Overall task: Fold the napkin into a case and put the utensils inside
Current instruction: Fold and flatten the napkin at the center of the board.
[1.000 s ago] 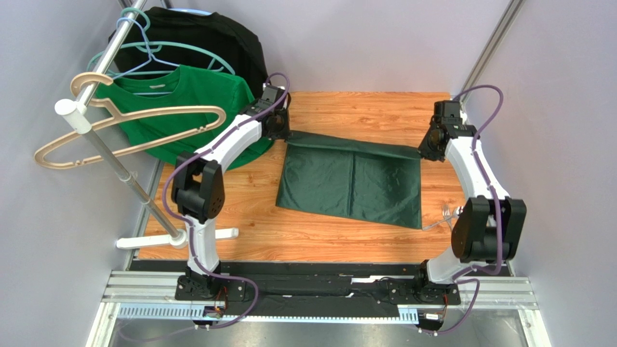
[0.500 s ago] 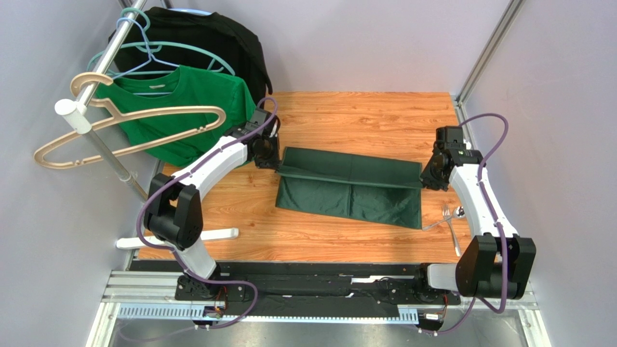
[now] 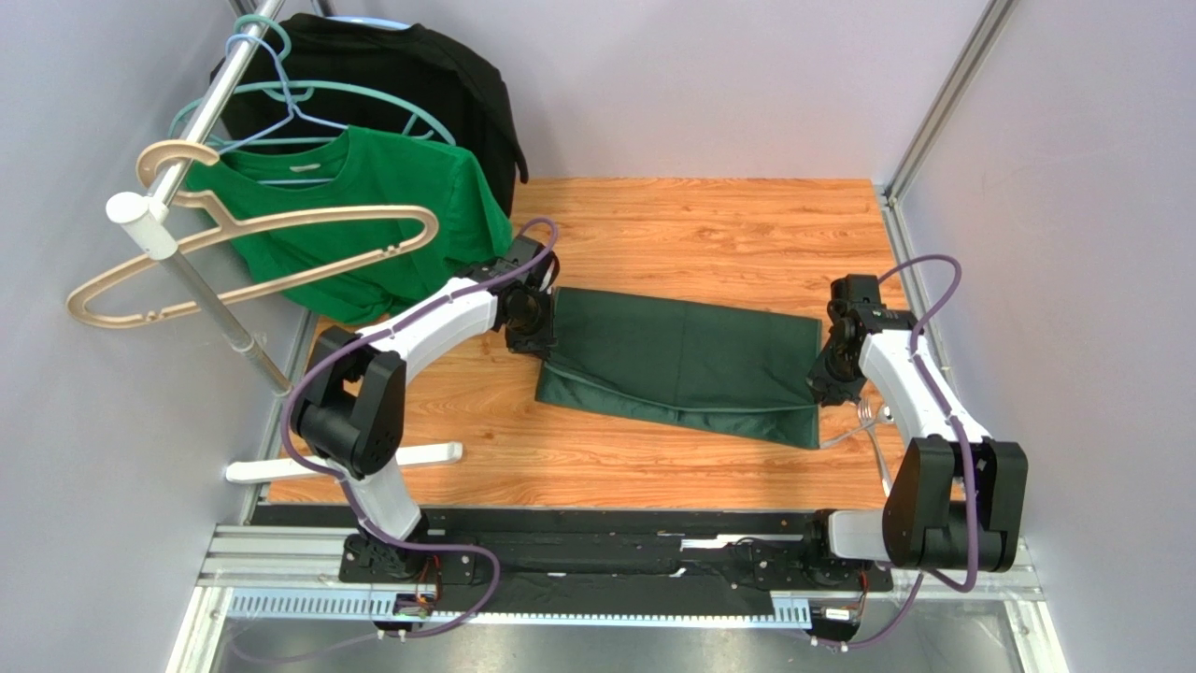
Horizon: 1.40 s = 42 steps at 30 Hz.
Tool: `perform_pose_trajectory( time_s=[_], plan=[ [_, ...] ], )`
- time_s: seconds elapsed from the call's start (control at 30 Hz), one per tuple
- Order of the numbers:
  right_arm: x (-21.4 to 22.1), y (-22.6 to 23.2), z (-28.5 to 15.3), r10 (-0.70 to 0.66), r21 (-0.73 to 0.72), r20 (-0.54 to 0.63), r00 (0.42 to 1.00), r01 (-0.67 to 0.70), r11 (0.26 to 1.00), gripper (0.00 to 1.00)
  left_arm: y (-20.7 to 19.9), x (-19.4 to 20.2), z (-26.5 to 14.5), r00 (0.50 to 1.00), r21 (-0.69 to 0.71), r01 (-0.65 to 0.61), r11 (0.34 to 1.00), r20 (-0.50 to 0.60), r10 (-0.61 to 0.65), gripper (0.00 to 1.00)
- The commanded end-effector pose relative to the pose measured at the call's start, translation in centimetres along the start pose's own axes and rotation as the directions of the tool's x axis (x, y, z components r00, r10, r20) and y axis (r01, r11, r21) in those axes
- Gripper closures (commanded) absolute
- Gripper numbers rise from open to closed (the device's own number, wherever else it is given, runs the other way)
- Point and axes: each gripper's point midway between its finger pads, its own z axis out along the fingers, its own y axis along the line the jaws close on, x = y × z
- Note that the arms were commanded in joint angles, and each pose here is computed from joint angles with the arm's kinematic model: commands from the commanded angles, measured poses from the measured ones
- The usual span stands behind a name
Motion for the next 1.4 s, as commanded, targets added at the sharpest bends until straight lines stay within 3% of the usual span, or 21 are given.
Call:
perform_pose_trajectory(
  time_s=[0.0, 0.57, 0.77, 0.97, 1.37],
  plan=[
    [0.1, -0.5, 1.0, 0.021, 0.035, -0.002, 1.000, -0.021, 0.999, 1.00, 0.7, 0.5, 1.1, 1.000, -0.030, 0.014, 0.999, -0.015, -0.014, 1.00],
    [2.9, -0.5, 2.2, 0.084, 0.045, -0.099, 0.992, -0.080, 0.996, 1.00, 1.5, 2.0, 2.3, 0.999, -0.058, 0.012, 0.998, -0.046, -0.015, 1.00],
    [0.4, 0.0, 0.2, 0.078, -0.006, 0.013, 0.997, -0.078, 0.997, 1.00, 1.0, 2.0, 1.9, 0.999, -0.047, -0.003, 0.999, -0.037, 0.002, 1.00],
    [-1.0, -1.5, -3.1, 0.082, 0.036, 0.092, 0.992, -0.086, 0.996, 1.00, 0.9, 1.0, -0.2, 1.000, -0.057, 0.003, 0.998, 0.026, -0.001, 1.00],
    [4.5, -1.4, 0.1, 0.125, 0.035, -0.106, 0.986, -0.122, 0.992, 1.00, 2.3, 3.4, 2.2, 0.998, -0.107, -0.007, 0.994, -0.066, 0.000, 1.00]
  ],
)
